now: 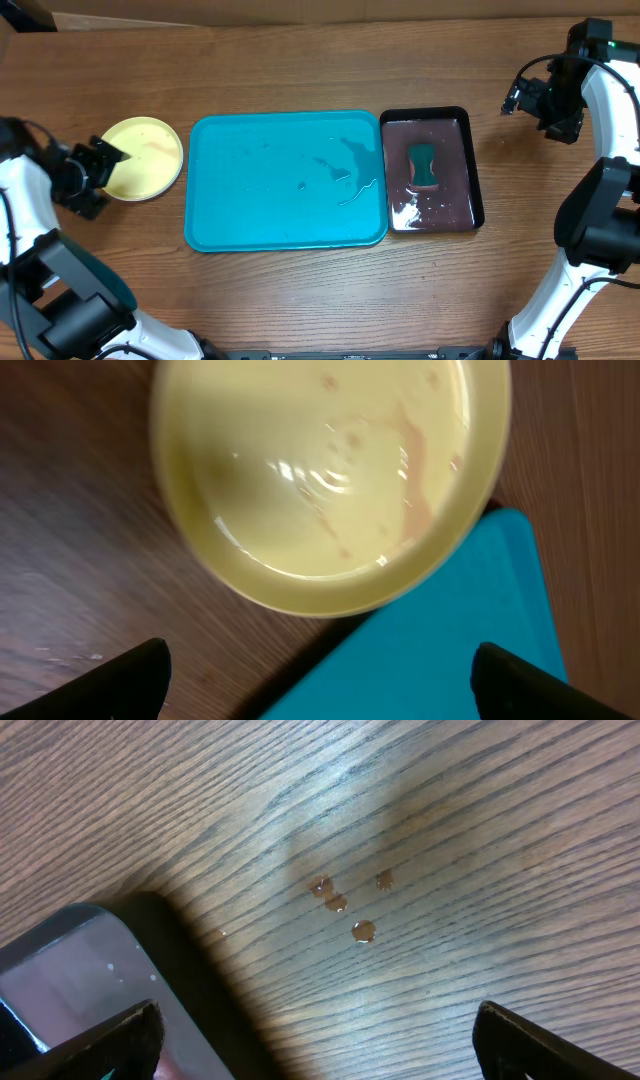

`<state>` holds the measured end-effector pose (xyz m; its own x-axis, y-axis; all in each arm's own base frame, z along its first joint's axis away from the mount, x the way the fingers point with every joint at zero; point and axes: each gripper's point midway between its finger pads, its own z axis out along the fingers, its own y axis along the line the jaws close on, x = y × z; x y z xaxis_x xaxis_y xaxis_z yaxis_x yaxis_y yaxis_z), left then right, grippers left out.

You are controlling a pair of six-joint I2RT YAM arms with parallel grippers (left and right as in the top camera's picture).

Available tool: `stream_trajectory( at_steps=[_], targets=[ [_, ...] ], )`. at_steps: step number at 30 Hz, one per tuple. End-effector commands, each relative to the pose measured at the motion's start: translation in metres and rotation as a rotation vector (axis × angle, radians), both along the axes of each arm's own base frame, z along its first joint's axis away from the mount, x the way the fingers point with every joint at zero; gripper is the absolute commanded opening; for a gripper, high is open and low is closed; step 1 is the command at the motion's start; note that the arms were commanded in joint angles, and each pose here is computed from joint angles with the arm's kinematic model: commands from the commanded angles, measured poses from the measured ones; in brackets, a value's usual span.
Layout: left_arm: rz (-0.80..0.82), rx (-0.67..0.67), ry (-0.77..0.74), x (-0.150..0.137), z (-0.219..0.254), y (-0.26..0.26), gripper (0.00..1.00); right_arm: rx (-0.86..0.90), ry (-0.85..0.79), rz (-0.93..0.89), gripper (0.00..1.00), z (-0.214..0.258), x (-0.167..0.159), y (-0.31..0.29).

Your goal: Clean dirty plates on tray and stack at the side

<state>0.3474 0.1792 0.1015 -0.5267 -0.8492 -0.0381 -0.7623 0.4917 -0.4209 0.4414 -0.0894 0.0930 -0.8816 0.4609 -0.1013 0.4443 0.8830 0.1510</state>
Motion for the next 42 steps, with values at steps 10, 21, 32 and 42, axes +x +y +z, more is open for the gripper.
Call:
stream_trajectory(
  at_steps=[10, 21, 32, 42],
  targets=[
    [-0.530, 0.034, -0.022, 0.025, 0.024, -0.174, 0.88, -0.003, -0.032, -0.012, 1.00, 0.011, 0.004, -0.001],
    [-0.811, 0.109, -0.010, 0.014, 0.019, -0.271, 1.00, -0.003, -0.032, -0.012, 1.00, 0.011, 0.004, -0.001],
    [-0.897, 0.113, -0.030, 0.008, 0.020, -0.303, 1.00, -0.003, -0.032, -0.012, 1.00, 0.011, 0.004, -0.001],
    [-0.897, 0.113, -0.030, 0.008, 0.020, -0.302, 1.00, -0.003, -0.034, -0.012, 1.00, 0.011, 0.005, -0.001]
  ],
)
